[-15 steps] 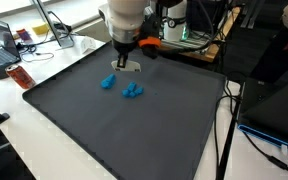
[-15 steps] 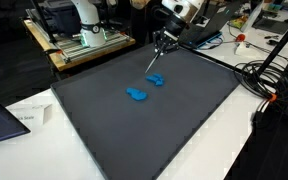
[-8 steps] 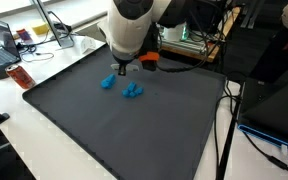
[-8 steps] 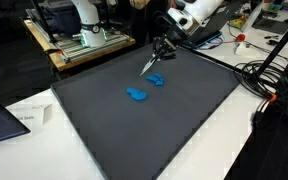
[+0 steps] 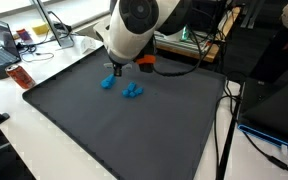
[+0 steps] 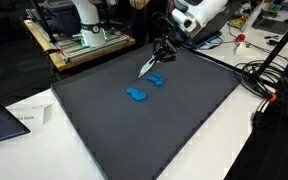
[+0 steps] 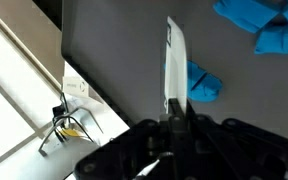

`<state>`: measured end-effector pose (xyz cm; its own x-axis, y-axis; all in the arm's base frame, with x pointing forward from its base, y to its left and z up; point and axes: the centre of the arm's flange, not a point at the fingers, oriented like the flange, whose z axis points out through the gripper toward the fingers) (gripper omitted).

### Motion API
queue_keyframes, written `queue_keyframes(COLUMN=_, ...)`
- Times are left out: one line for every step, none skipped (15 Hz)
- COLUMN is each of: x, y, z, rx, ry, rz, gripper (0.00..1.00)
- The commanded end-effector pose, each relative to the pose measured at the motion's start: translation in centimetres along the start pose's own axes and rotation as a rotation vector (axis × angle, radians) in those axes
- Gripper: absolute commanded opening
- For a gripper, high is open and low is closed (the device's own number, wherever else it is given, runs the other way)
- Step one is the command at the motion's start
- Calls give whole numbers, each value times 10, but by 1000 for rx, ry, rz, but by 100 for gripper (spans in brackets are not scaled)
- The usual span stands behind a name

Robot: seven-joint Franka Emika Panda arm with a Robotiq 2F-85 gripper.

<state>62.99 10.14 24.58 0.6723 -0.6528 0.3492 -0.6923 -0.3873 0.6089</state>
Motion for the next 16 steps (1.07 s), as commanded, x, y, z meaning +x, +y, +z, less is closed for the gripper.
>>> queue_keyframes(x=15, y=3, z=-1, rx=-27, ry=69, rz=-35, gripper=1)
queue_keyframes(x=18, y=4, z=1, rx=-39, ry=88, rz=-43, gripper=1)
queue_keyframes(x=20, y=6, z=3, rx=-66, ry=95, rz=-65, gripper=1)
queue_keyframes(x=21, y=7, z=6, rx=-84, ry=101, rz=-81, gripper=1)
queue_keyframes(x=24, y=8, z=10, rx=-102, ry=110, rz=-94, gripper=1)
queue_keyframes(x=26, y=9, z=12, rx=-113, ry=117, rz=-109, gripper=1)
queue_keyframes(x=29, y=11, z=17, rx=-123, ry=129, rz=-120, gripper=1)
queue_keyframes(x=32, y=12, z=19, rx=-123, ry=139, rz=-133, gripper=1)
queue_keyframes(x=36, y=12, z=24, rx=-111, ry=157, rz=-154, gripper=1)
queue_keyframes(x=39, y=12, z=28, rx=-106, ry=164, rz=-172, gripper=1)
queue_keyframes(x=42, y=12, z=34, rx=-98, ry=162, rz=-187, gripper=1)
queue_keyframes(x=45, y=12, z=39, rx=-91, ry=156, rz=-194, gripper=1)
queue_keyframes(x=49, y=13, z=45, rx=-84, ry=153, rz=-198, gripper=1)
queue_keyframes(x=53, y=14, z=51, rx=-83, ry=147, rz=-202, gripper=1)
queue_keyframes(x=56, y=15, z=57, rx=-77, ry=151, rz=-196, gripper=1)
queue_keyframes(x=59, y=16, z=62, rx=-69, ry=147, rz=-196, gripper=1)
